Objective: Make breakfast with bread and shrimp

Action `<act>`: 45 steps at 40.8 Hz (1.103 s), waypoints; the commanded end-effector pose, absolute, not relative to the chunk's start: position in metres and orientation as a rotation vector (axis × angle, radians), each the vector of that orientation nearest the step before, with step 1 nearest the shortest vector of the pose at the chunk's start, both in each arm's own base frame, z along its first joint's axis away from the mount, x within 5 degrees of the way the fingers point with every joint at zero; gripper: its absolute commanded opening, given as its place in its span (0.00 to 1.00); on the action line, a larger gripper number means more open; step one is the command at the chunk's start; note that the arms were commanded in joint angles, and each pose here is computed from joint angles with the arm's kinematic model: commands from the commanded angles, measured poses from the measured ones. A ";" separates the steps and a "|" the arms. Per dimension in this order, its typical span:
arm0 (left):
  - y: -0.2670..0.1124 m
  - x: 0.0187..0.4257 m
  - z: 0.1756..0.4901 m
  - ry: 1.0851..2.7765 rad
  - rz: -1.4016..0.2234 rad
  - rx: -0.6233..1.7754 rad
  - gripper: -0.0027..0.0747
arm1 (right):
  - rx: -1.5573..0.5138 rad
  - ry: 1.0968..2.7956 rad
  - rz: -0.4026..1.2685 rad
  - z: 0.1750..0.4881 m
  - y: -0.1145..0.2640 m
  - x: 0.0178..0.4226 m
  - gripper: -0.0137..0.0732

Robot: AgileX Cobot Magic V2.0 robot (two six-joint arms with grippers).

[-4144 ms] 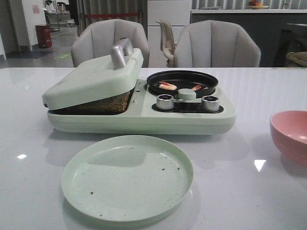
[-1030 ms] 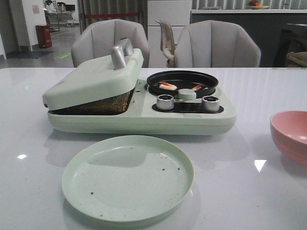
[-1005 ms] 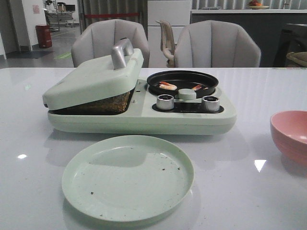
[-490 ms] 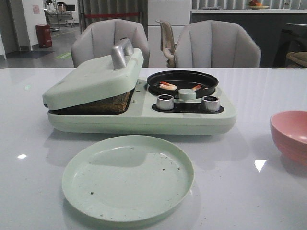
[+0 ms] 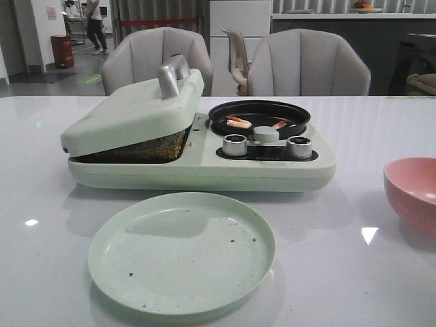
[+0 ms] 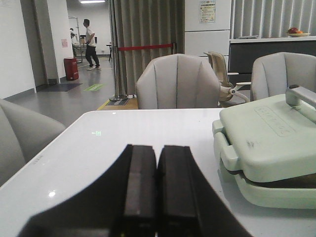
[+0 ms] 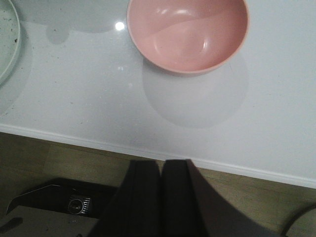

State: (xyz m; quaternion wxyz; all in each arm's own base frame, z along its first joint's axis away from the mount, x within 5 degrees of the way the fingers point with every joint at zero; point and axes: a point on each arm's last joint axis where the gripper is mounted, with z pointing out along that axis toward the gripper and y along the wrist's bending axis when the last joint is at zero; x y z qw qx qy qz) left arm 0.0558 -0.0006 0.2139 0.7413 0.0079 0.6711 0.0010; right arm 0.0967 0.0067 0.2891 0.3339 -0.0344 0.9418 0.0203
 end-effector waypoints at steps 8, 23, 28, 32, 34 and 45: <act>0.000 0.053 0.221 1.362 -0.003 -0.003 0.16 | -0.088 2.388 0.055 0.299 0.007 0.100 0.20; 0.000 0.053 0.221 1.362 -0.003 -0.003 0.16 | -0.068 2.352 0.050 0.303 0.006 0.093 0.20; 0.000 0.053 0.221 1.362 -0.003 -0.003 0.16 | -0.064 2.168 -0.011 0.313 0.001 0.081 0.20; 0.000 0.053 0.221 1.362 -0.003 -0.003 0.16 | -0.063 1.917 -0.047 0.317 0.000 0.070 0.20; 0.000 0.053 0.221 1.362 -0.003 -0.003 0.16 | -0.060 1.805 -0.050 0.315 0.000 0.066 0.20; 0.000 0.053 0.221 1.362 -0.003 -0.003 0.16 | -0.040 1.531 -0.040 0.264 0.000 0.053 0.20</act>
